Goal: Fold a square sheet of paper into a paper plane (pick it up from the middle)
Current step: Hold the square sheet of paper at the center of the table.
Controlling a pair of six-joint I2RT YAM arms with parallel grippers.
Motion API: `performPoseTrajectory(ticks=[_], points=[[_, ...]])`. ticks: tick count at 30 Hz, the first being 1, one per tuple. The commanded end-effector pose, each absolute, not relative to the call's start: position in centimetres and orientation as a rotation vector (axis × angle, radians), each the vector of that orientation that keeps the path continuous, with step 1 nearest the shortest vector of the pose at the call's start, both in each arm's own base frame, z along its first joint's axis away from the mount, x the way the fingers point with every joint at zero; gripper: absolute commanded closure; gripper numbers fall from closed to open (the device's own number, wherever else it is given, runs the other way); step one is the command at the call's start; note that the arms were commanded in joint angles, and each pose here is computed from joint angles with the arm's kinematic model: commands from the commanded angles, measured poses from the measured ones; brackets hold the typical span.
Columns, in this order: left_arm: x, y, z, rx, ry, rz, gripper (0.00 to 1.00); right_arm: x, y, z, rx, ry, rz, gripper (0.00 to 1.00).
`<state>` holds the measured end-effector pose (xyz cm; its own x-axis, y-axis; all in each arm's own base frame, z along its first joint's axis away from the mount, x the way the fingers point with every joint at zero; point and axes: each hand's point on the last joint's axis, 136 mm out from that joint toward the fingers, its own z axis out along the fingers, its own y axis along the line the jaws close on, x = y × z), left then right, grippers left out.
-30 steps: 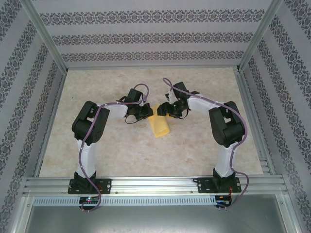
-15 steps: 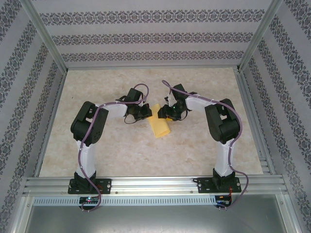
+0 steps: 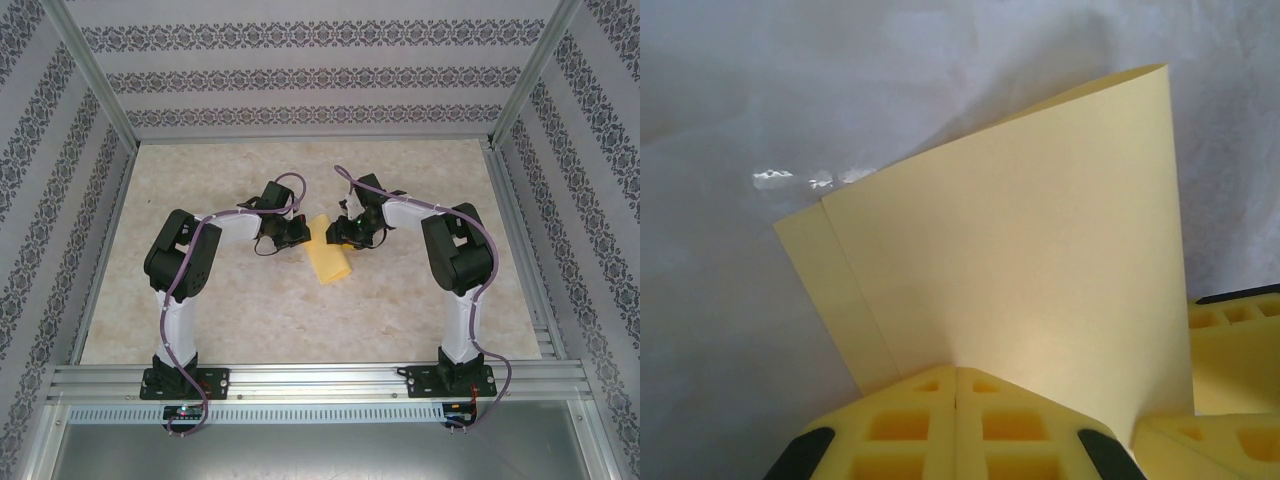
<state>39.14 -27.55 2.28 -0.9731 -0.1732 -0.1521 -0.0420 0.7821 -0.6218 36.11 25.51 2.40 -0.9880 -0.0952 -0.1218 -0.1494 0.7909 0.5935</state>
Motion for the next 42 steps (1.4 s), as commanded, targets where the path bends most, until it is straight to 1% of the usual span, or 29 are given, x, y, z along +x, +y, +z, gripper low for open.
performPoseTrajectory(ticks=[1,7,11,30,42], points=[[39.3,-28.0,5.0,-0.104,2.729,-0.943,1.00,35.4,24.9,0.2,-0.188,2.944,0.886,0.58],[39.7,-27.7,6.9,-0.129,2.662,-0.950,1.00,35.1,24.3,-1.3,-0.196,2.974,0.740,0.60],[39.7,-27.6,6.9,-0.149,2.644,-0.956,1.00,34.8,24.4,-1.9,-0.223,2.979,0.698,0.60],[39.8,-27.3,6.0,-0.179,2.659,-0.936,1.00,34.1,24.8,-3.5,-0.344,3.001,0.636,0.56],[39.7,-27.1,5.8,-0.192,2.663,-0.937,1.00,34.1,24.6,-4.3,-0.313,3.024,0.581,0.55]])
